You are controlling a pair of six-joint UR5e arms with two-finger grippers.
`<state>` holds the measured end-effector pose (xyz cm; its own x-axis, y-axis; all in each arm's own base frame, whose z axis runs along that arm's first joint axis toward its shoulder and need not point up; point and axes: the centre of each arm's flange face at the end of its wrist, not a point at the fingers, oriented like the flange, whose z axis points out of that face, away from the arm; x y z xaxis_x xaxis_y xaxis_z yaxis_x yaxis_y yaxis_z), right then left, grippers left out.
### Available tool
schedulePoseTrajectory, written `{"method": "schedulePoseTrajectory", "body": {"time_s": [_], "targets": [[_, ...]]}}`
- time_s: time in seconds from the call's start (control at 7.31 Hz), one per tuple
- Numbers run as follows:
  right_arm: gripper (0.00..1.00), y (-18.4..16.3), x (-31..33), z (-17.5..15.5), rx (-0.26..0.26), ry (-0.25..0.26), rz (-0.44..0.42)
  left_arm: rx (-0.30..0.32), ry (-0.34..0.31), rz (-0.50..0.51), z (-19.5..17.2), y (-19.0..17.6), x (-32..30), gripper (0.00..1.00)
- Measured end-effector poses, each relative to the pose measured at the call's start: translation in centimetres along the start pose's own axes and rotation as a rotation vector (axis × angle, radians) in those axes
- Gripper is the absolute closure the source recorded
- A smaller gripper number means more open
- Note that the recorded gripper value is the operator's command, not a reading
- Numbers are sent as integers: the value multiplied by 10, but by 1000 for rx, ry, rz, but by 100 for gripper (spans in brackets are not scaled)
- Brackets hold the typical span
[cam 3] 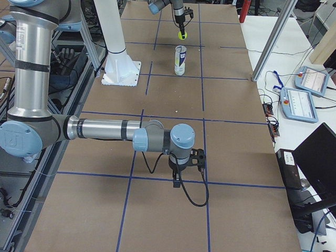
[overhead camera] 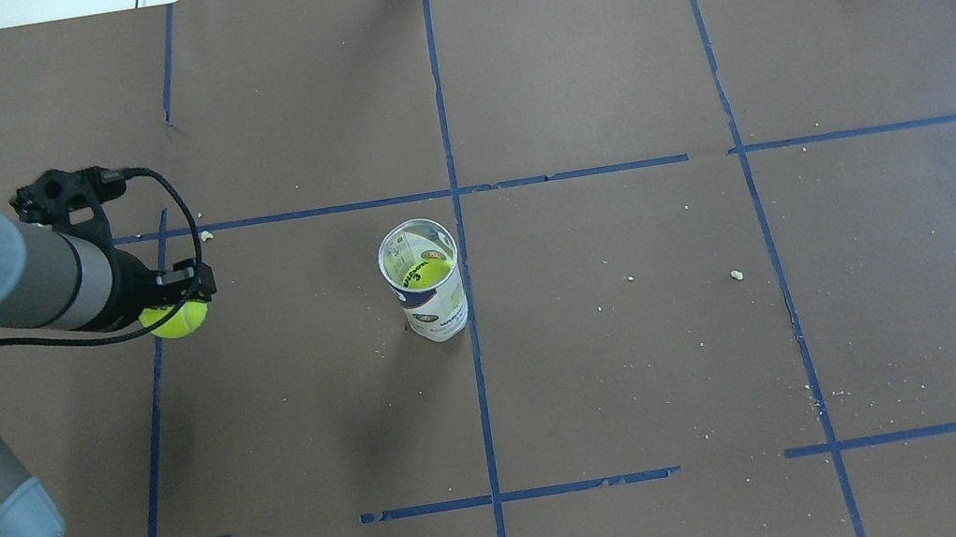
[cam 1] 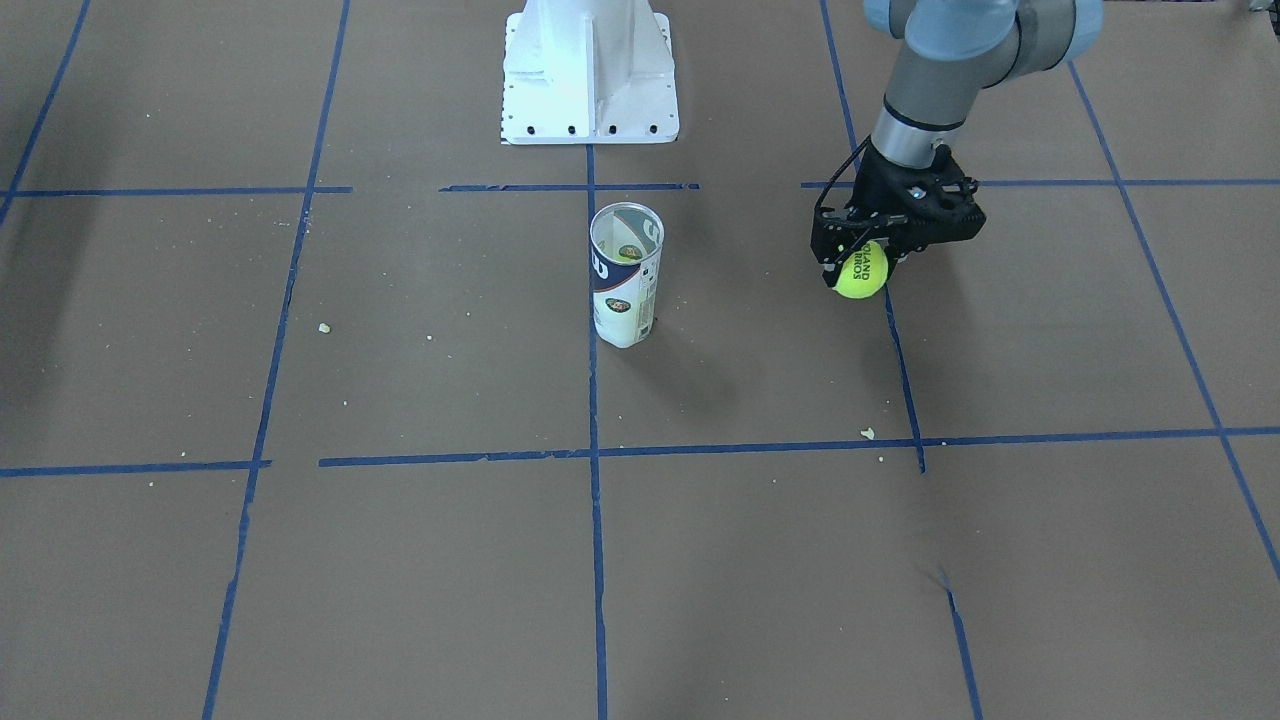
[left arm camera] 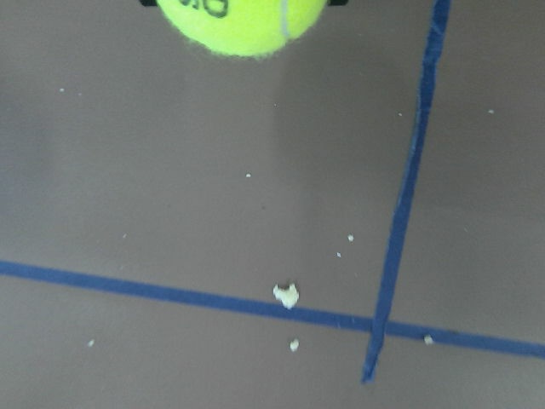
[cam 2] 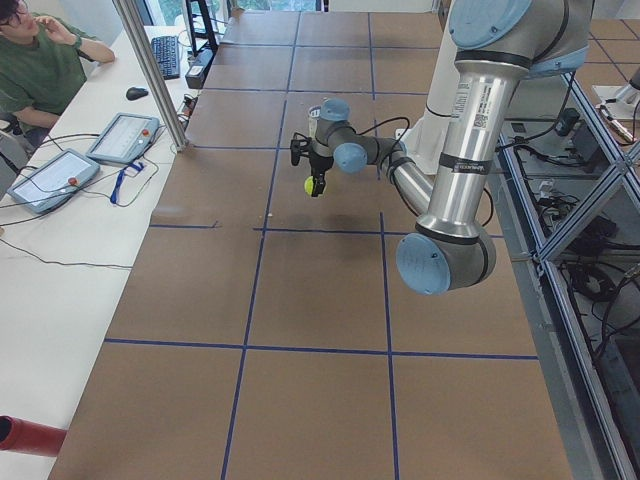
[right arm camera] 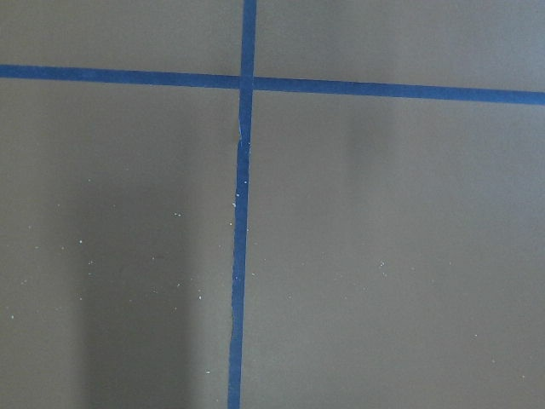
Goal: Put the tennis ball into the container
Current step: 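Lift the tennis ball with the left gripper off the table, then carry the ball with the left gripper over the clear cup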
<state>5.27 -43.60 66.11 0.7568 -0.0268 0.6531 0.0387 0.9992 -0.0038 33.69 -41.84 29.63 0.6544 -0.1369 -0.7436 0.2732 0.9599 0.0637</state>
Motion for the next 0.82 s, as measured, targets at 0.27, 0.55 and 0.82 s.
{"method": "schedulePoseTrajectory", "body": {"time_s": [0.27, 0.55, 0.82], "targets": [[0, 0, 0, 0, 0, 0, 0, -6, -5, -8, -73, -18, 13, 90], [0, 0, 0, 0, 0, 0, 0, -64, -6, -23, -111, -22, 60, 90], [0, 0, 0, 0, 0, 0, 0, -130, 16, -86, -111, -20, 114, 90]]}}
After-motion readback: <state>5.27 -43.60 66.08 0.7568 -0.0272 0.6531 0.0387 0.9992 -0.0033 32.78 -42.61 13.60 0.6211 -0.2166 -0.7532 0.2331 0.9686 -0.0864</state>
